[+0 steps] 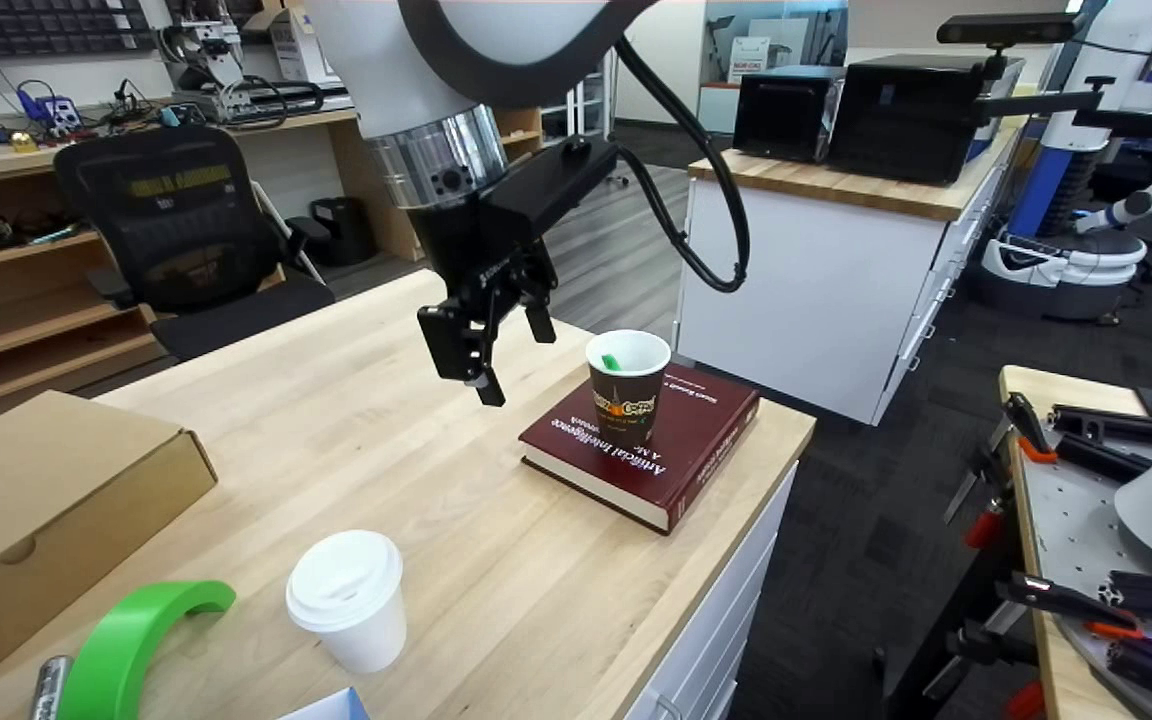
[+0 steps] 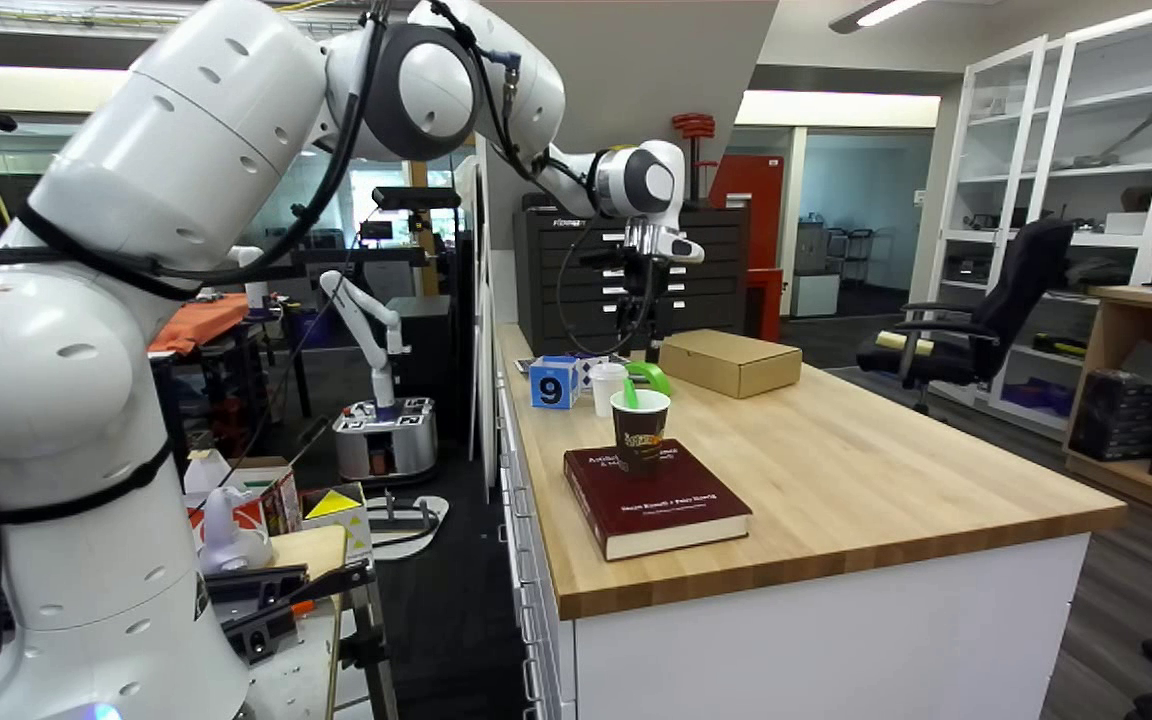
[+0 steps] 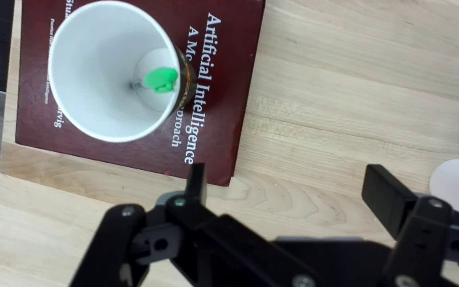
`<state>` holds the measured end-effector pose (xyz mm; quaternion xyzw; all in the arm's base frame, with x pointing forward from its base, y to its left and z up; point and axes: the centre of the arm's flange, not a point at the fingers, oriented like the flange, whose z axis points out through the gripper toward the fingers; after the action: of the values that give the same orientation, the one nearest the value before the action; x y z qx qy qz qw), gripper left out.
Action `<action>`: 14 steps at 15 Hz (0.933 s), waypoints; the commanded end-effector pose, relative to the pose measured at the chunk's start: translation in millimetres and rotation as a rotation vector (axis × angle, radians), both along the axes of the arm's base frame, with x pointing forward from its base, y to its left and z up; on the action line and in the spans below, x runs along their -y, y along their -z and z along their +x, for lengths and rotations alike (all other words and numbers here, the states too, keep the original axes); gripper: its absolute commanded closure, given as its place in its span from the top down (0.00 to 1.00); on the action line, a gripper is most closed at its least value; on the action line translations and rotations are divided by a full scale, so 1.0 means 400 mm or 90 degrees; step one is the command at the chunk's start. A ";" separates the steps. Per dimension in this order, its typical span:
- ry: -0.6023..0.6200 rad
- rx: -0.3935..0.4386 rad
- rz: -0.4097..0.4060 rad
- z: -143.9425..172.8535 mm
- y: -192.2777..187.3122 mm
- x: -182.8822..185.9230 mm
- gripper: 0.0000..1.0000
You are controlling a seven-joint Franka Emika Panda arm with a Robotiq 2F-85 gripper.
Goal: Take the green pen out of the brown coffee cup
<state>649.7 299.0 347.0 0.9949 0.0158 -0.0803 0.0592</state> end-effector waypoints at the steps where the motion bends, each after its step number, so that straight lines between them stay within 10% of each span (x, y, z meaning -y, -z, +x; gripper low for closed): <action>1: 0.005 0.002 0.001 -0.009 0.001 0.004 1.00; 14: 0.050 0.066 0.009 -0.051 -0.068 0.028 1.00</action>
<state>643.0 295.1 353.7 0.9965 0.0010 -0.0598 0.0583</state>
